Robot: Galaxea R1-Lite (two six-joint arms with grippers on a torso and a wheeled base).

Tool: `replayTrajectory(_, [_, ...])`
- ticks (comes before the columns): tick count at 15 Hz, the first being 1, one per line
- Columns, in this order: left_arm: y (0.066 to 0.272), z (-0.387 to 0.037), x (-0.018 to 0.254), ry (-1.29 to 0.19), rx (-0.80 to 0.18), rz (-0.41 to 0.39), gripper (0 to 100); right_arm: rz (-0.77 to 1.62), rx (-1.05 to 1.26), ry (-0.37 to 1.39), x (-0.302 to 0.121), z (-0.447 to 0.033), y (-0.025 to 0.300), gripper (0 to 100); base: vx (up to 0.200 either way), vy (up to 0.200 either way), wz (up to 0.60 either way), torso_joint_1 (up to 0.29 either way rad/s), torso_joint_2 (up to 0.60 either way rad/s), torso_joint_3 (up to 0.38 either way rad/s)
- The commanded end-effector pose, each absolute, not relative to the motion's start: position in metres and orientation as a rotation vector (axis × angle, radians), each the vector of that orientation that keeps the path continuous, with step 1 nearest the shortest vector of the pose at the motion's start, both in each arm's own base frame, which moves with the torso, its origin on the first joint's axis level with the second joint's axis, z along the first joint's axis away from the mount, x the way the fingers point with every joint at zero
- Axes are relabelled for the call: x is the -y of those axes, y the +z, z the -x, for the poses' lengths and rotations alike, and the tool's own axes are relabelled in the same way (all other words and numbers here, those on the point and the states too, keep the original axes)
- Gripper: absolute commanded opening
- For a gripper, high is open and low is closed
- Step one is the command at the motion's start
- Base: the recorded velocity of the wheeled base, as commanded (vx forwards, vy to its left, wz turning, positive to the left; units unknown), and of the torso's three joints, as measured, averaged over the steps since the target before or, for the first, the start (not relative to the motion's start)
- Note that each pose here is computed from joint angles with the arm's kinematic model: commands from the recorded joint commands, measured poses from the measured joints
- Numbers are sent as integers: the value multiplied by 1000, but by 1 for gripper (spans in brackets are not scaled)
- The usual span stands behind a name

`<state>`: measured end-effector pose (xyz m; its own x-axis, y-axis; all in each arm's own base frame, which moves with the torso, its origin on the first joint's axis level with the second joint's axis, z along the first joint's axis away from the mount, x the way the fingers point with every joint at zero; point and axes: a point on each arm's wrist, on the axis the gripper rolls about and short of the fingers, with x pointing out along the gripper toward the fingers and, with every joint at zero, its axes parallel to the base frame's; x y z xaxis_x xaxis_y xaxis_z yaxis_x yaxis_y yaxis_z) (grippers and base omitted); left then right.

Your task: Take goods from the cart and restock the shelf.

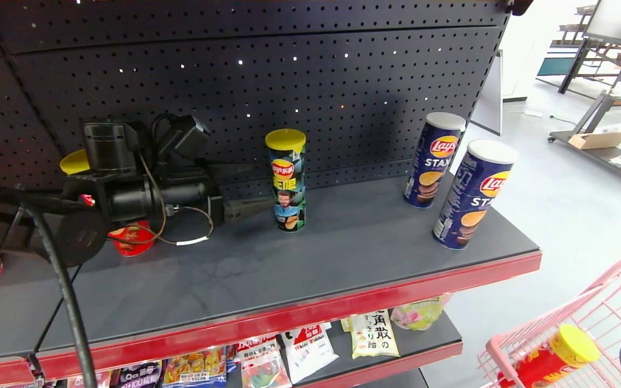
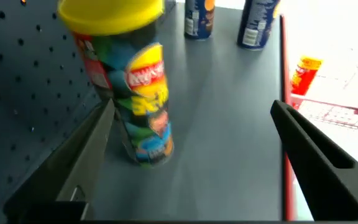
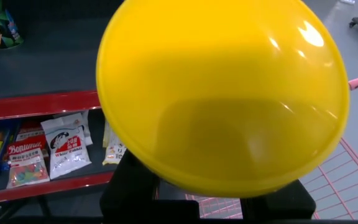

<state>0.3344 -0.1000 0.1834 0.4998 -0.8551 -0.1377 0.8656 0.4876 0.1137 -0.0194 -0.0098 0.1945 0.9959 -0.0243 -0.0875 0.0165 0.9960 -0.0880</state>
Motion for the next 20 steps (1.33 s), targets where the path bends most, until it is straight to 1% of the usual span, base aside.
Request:
replayTrajectory(1, [175, -355, 101, -1045, -72, -173, 100, 88, -87, -22, 10, 19, 195, 0, 0, 0, 0, 0, 0, 0])
replayTrajectory(3, [171, -367, 100, -1038, -58, -187, 100, 89, -87, -22, 10, 19, 196, 0, 0, 0, 0, 0, 0, 0])
replayTrajectory(6, [170, -376, 99, -1062, -41, -188, 100, 90, -89, -23, 10, 19, 196, 0, 0, 0, 0, 0, 0, 0])
replayTrajectory(8, [165, -387, 98, -1078, -34, -186, 100, 89, -92, -23, 10, 19, 196, 0, 0, 0, 0, 0, 0, 0])
replayTrajectory(13, [165, -412, 104, -1131, 17, -193, 100, 90, -89, -37, 10, 20, 197, 0, 0, 0, 0, 0, 0, 0])
replayTrajectory(15, [166, -416, 105, -1146, 26, -193, 100, 90, -88, -41, 10, 20, 198, 0, 0, 0, 0, 0, 0, 0])
replayTrajectory(16, [163, -420, 106, -1164, 29, -190, 100, 91, -89, -43, 10, 20, 198, 0, 0, 0, 0, 0, 0, 0])
replayTrajectory(20, [160, -434, 109, -1166, 50, -196, 100, 92, -87, -51, 11, 20, 198, 0, 0, 0, 0, 0, 0, 0])
